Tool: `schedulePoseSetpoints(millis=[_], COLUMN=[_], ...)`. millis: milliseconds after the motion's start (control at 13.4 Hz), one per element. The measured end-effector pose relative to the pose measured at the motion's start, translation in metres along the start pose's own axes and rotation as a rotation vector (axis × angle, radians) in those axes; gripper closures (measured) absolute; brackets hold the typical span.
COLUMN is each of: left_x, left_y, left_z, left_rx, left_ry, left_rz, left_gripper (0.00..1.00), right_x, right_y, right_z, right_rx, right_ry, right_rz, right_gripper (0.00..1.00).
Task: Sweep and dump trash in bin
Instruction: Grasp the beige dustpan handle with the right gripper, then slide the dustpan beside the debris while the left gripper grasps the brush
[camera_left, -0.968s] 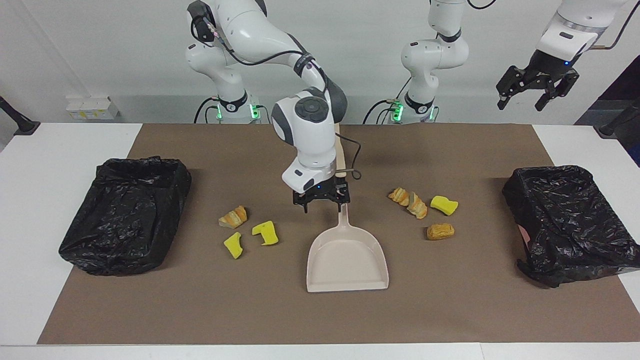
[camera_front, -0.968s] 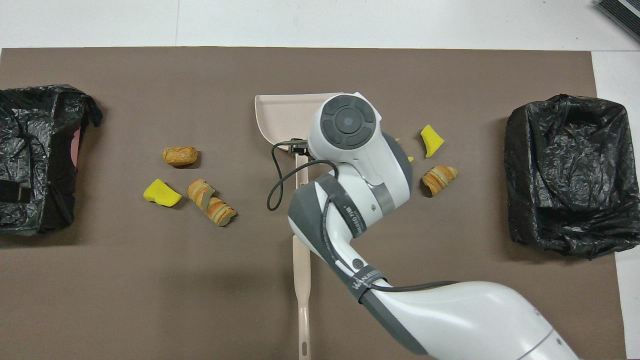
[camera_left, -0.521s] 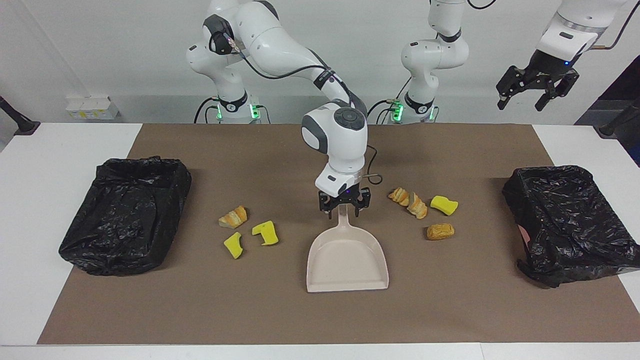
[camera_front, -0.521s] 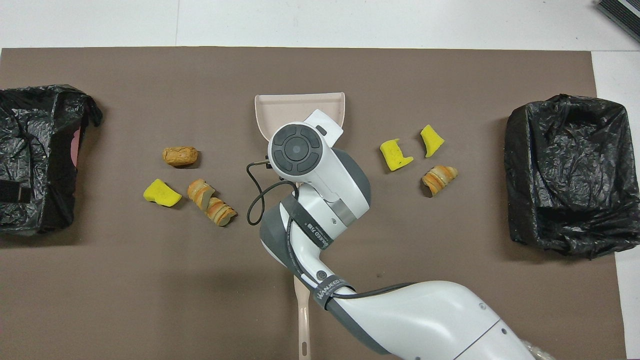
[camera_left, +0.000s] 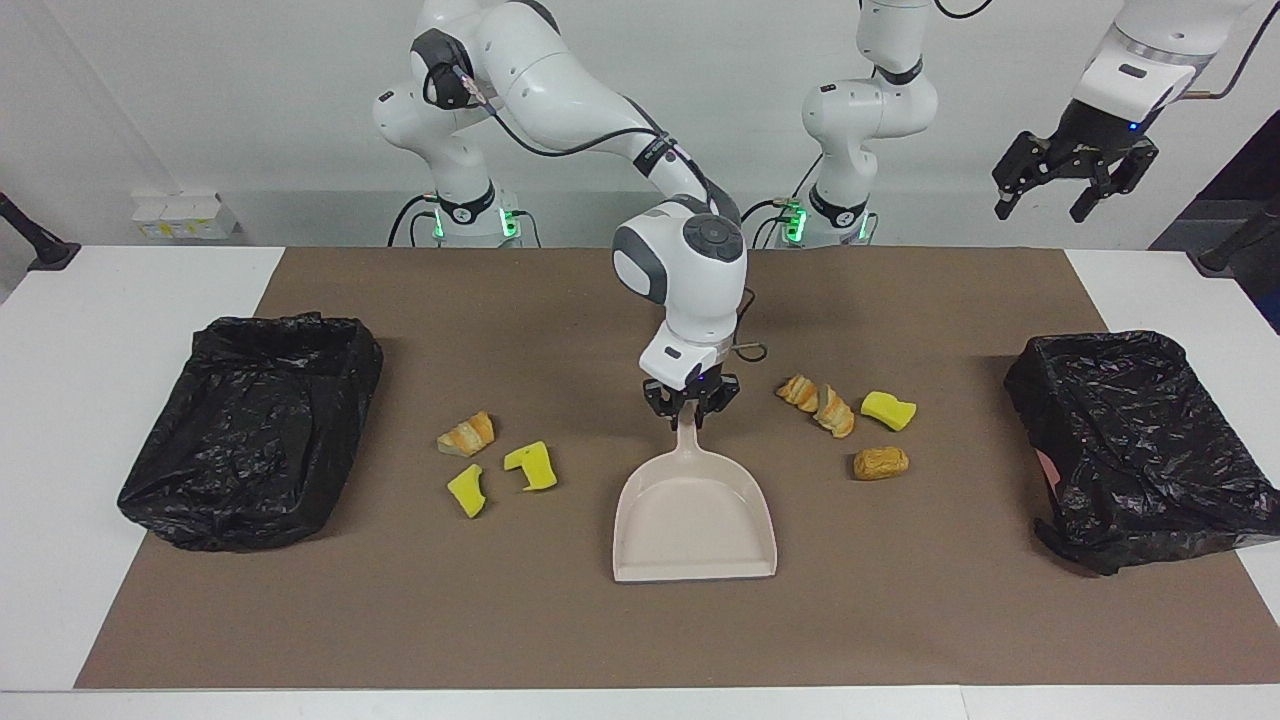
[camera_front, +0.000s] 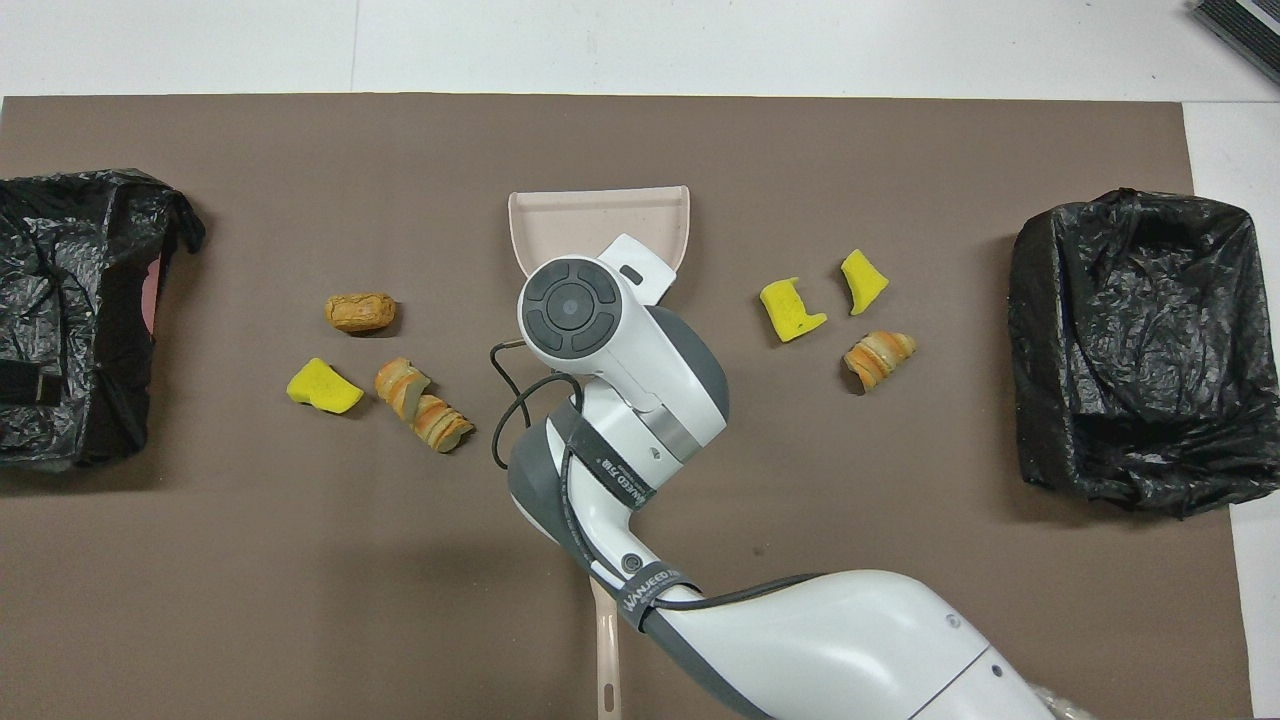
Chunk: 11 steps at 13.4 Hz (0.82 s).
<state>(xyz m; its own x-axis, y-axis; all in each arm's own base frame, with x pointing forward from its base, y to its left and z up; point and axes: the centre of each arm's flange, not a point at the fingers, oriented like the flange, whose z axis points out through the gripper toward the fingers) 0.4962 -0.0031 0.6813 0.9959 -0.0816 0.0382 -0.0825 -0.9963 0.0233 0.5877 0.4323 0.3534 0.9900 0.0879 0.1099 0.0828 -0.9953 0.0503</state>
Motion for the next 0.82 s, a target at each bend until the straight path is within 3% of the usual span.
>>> schedulePoseSetpoints(millis=[521, 819], left_x=[0.000, -0.001], left_y=[0.000, 0.009], left_z=[0.000, 0.002], left_rx=[0.000, 0.001], left_ry=[0.000, -0.012], left_rz=[0.001, 0.016], left_gripper=[0.00, 0.00], right_x=[-0.003, 0.000], right_y=[0.006, 0.033], right_z=[-0.009, -0.043], right_rx=[-0.016, -0.040], right_ry=[-0.021, -0.057], right_rz=[-0.010, -0.154], right_gripper=[0.68, 0.68])
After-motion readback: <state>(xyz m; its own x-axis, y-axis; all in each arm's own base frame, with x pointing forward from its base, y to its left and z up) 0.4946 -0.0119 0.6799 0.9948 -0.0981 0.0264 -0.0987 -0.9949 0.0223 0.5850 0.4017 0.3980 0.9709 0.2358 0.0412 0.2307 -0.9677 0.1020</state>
